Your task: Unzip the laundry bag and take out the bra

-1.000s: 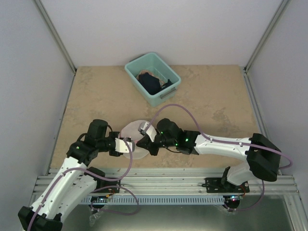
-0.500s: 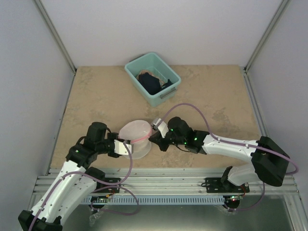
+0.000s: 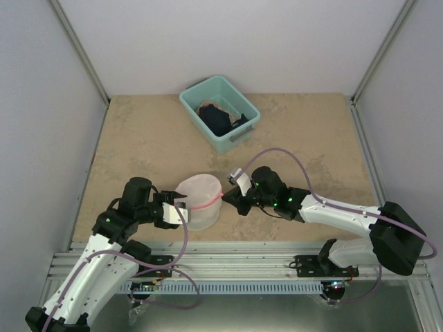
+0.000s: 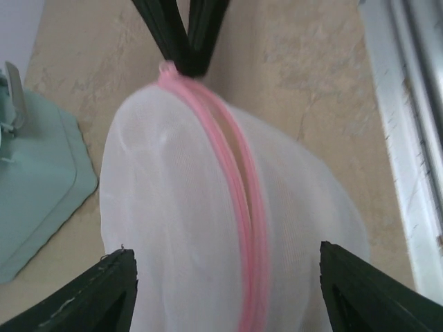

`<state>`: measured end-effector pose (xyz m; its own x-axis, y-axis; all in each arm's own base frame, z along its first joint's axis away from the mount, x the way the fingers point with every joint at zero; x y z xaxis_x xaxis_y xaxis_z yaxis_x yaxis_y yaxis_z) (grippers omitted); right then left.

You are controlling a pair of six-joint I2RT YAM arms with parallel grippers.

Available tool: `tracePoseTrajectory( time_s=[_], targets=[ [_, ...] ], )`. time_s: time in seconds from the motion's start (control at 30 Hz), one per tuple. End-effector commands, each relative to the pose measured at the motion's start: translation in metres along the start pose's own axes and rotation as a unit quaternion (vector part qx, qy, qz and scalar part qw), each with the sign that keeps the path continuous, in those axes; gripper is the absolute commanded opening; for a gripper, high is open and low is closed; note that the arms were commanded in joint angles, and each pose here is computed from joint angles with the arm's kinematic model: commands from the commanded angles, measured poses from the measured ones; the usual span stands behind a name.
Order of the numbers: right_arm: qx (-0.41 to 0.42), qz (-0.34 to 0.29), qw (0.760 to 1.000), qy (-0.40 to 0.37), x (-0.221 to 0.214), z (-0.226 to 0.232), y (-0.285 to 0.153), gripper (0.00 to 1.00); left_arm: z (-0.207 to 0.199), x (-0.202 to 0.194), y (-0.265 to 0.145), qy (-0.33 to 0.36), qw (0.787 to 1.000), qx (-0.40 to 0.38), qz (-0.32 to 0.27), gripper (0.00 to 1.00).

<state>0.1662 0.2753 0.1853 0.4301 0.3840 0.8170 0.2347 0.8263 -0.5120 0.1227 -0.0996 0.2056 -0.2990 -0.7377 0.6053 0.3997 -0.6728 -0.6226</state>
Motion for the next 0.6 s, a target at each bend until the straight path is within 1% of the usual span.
tracePoseTrajectory(
  time_s=[0.0, 0.07, 0.17, 0.3, 0.4, 0.57],
  targets=[
    [0.035, -0.019, 0.999, -0.022, 0.022, 0.024, 0.005, 0.01, -0.007, 0.024, -0.014, -0.038, 0.995, -0.057, -0.079, 0.76],
    [0.050, -0.021, 0.998, -0.039, 0.029, 0.035, 0.009, 0.00, -0.007, 0.028, -0.015, -0.057, 0.991, -0.064, -0.099, 0.75],
    [0.070, -0.021, 0.995, -0.063, 0.039, 0.050, 0.014, 0.01, -0.002, 0.030, -0.013, -0.073, 0.990, -0.053, -0.110, 0.70],
    [0.091, -0.016, 0.992, -0.092, 0.044, 0.065, 0.017, 0.01, 0.000, 0.025, -0.005, -0.075, 0.992, -0.040, -0.097, 0.60],
    [0.099, -0.009, 0.990, -0.102, 0.042, 0.069, 0.018, 0.00, 0.002, 0.022, -0.001, -0.071, 0.993, -0.028, -0.090, 0.46],
    [0.091, -0.008, 0.991, -0.096, 0.036, 0.066, 0.017, 0.01, -0.004, 0.017, 0.000, -0.048, 0.995, -0.033, -0.079, 0.11]
  ],
)
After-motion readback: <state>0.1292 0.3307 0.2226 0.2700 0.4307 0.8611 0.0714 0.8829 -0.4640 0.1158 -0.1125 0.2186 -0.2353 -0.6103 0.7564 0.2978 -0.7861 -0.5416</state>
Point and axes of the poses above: each gripper's point midway between its finger pads, its own y axis out along the fingers, its own z axis along the line the jaws close on, x = y × z, the point moved 8 cm from there along -y, back along the fingers, and after that the axes turned 3 degrees about -y, right-handed, at the moved point
